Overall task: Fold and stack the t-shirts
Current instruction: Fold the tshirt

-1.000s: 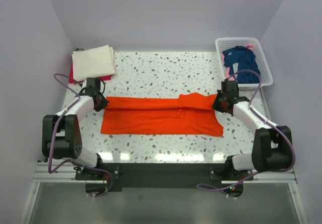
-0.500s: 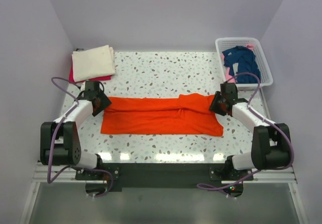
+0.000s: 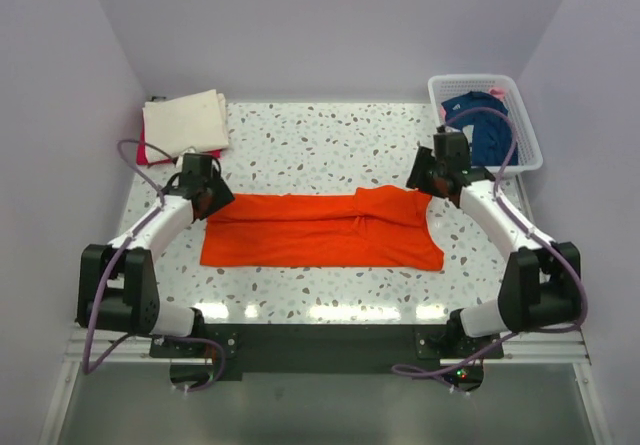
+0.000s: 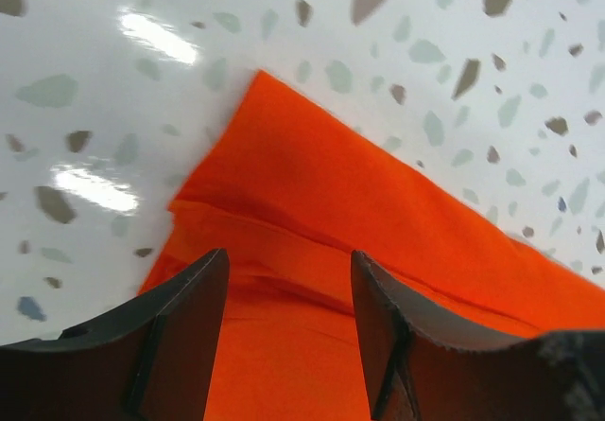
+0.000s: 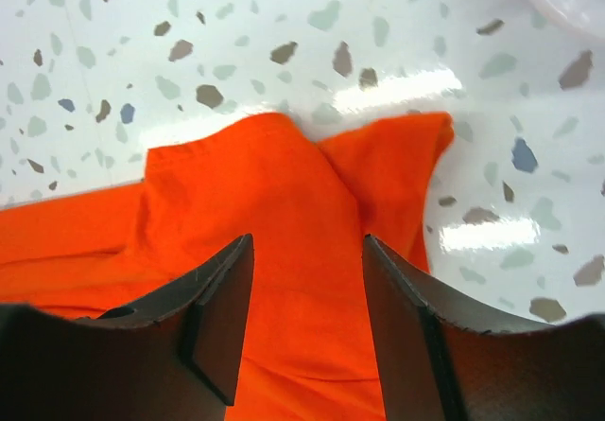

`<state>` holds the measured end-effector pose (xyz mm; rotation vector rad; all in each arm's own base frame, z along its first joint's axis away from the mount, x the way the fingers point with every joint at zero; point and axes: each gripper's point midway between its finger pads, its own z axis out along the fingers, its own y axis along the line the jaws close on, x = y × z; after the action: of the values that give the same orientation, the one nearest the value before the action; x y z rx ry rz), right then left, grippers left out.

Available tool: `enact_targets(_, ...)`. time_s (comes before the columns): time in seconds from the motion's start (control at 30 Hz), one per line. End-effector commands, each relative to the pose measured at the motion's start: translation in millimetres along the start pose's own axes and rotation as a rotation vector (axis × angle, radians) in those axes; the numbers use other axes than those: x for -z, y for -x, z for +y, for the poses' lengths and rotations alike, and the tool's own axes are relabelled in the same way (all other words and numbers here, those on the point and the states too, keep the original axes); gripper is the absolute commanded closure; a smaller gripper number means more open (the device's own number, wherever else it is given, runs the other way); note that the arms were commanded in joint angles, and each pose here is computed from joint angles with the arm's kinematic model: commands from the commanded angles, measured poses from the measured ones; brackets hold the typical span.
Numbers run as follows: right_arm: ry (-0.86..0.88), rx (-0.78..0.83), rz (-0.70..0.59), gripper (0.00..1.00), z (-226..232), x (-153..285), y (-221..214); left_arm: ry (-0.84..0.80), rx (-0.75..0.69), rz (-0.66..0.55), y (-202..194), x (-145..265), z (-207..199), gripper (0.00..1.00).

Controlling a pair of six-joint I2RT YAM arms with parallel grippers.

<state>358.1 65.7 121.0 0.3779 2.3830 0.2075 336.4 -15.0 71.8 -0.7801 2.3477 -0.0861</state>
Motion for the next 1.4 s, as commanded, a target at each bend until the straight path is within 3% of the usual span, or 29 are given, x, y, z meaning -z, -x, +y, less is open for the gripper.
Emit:
enact_targets(0.0, -0.035, 0.094, 0.028, 0.46, 12, -14, 4, -0.154, -0.069, -0.021, 4, 1, -57, 0.41)
enact_targets(0.23, -0.117, 0.133, 0.073, 0.46, 11, -51, 1, -0.451, -0.245, 0.061, -41, 9, -151, 0.41)
enact_targets(0.43, -0.145, 0.118, 0.093, 0.46, 7, -70, -6, -0.679, -0.333, 0.098, -71, 14, -214, 0.34)
enact_targets(1.03, -0.003, 0.027, 0.114, 0.49, 28, -77, -19, -0.973, -0.444, 0.180, -135, 21, -314, 0.32)
enact_targets(1.2, 0.014, 0.024, 0.120, 0.60, 30, -73, -23, -1.005, -0.459, 0.209, -152, 22, -329, 0.32)
enact_targets(1.37, 0.017, 0.020, 0.106, 0.79, 28, -65, -23, -1.004, -0.464, 0.226, -163, 16, -338, 0.32)
